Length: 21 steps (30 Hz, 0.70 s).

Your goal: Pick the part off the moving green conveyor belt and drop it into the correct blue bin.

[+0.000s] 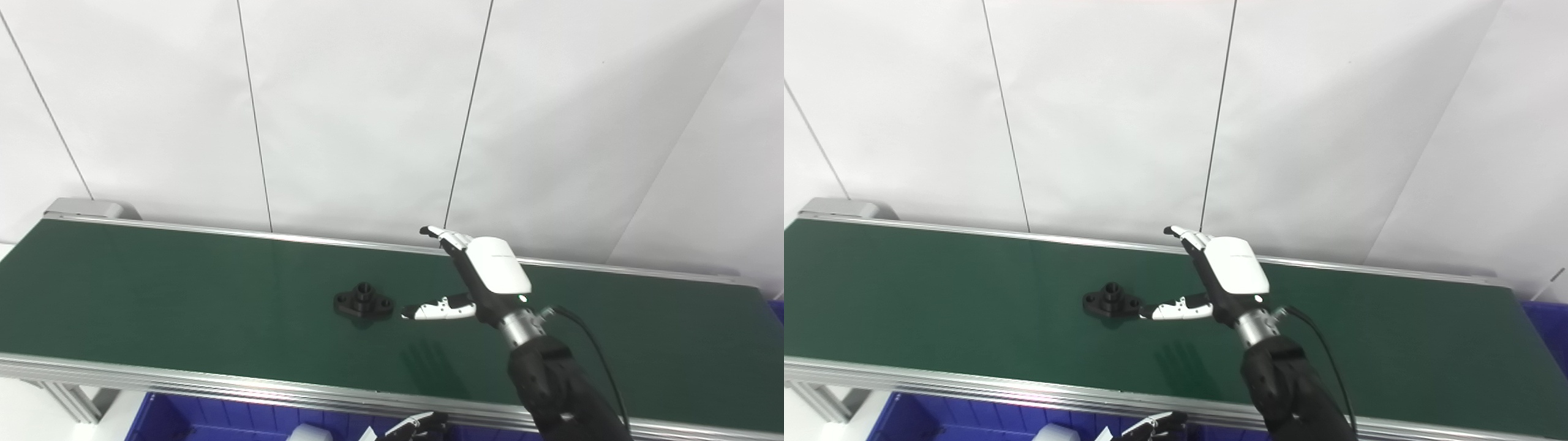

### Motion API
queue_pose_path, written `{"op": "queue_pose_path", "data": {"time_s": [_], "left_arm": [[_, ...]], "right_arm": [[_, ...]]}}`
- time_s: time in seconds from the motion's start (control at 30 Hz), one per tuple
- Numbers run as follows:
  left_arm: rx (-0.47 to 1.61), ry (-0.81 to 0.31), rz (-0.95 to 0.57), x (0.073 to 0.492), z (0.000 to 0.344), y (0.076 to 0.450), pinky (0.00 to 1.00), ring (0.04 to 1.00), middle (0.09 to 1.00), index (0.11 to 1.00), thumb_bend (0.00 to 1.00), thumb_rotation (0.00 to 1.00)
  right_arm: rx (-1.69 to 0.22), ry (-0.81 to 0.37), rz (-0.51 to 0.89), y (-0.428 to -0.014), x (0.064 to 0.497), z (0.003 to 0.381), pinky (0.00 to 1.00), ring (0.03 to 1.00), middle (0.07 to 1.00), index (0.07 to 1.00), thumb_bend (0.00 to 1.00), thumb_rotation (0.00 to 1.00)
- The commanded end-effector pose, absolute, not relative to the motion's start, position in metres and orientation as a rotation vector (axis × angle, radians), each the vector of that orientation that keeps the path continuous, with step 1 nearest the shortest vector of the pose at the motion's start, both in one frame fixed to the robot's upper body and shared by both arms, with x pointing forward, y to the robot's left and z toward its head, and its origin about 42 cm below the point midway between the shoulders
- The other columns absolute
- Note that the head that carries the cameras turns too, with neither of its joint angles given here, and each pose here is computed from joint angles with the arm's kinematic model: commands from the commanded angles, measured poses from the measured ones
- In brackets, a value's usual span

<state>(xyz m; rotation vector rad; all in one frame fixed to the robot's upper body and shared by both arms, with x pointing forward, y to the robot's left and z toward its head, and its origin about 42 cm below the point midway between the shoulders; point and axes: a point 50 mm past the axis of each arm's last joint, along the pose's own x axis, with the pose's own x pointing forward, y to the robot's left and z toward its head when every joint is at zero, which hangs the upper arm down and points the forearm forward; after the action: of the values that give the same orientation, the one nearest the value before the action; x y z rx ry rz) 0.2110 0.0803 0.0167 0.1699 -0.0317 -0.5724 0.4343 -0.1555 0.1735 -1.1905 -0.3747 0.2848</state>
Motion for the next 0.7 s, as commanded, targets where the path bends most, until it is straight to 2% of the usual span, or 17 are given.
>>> {"op": "queue_pose_path", "data": {"time_s": [0.0, 0.23, 0.67], "left_arm": [[0.155, -0.102, -0.568, 0.217, 0.031, 0.067, 0.7, 0.792, 0.839, 0.839, 0.74, 0.6], [0.147, -0.114, -0.563, 0.216, 0.033, 0.06, 0.7, 0.788, 0.828, 0.83, 0.73, 0.58], [0.147, -0.127, -0.563, 0.213, 0.04, 0.057, 0.71, 0.792, 0.834, 0.832, 0.71, 0.58]], "right_arm": [[-1.218, -0.452, 0.247, -0.142, 0.452, 0.202, 0.66, 0.773, 0.829, 0.849, 0.92, 0.7], [-1.306, -0.446, 0.276, -0.13, 0.473, 0.2, 0.62, 0.74, 0.799, 0.815, 0.93, 0.66], [-1.398, -0.325, 0.325, -0.119, 0.483, 0.179, 0.59, 0.696, 0.778, 0.818, 0.92, 0.61]]}}
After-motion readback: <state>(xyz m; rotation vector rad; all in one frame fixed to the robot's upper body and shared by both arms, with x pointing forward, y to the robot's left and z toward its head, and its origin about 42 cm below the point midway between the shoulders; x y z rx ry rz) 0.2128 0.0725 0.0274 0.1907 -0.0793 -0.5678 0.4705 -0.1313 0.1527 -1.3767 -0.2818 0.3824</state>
